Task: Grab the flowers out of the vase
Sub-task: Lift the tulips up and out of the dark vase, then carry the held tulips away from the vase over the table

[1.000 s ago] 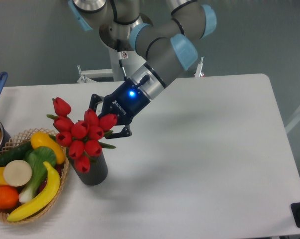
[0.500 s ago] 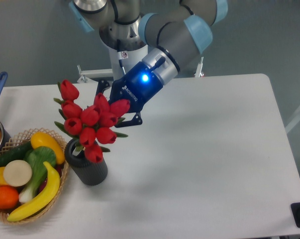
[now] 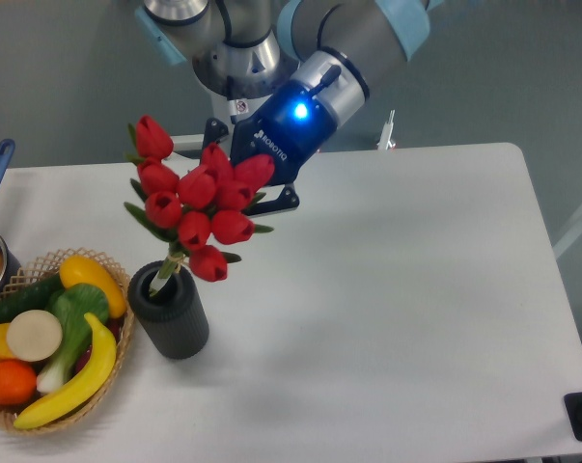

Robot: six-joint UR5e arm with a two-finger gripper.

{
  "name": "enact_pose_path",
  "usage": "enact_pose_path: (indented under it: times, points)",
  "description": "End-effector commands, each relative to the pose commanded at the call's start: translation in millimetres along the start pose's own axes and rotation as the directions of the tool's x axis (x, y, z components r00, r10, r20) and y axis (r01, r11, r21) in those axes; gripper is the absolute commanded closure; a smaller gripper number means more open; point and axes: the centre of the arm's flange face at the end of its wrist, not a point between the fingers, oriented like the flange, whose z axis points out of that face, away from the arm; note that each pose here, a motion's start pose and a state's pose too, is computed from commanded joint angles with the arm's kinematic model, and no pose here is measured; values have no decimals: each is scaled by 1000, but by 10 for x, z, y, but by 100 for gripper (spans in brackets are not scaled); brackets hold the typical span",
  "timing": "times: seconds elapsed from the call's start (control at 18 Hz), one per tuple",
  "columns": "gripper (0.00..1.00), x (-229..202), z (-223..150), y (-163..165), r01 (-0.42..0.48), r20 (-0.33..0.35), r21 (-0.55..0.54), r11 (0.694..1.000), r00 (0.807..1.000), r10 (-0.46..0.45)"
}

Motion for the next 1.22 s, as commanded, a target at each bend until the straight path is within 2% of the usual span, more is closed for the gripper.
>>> enact_pose_path:
  times: [0.06,0.17,0.28,0.44,0.5,0.67,0.83,0.89,1.0,1.22]
  points:
    - [100,-33,-39,-19,-10,13,-1,1000,1000,10]
    - [100,-134,-159,-86,-32,87,-34,999,996,35]
    - [100,-235,-233,-117,-61,189,-112,992,979,82]
    - [100,-373,-302,-82,-61,300,-214,975,946,125]
    - [100,-423,-336,-51,-70,338,-263,962,928,160]
    - [100,-573,-457,89,-72,436,-439,896,854,282]
    - [100,-739,-529,247,13,510,-549,836,798,323]
    - [100,-822,-541,325,44,526,-576,816,785,329]
    - [99,-969,-556,460,104,546,-617,780,771,329]
    - [95,-1100,-553,607,177,550,-664,726,774,313]
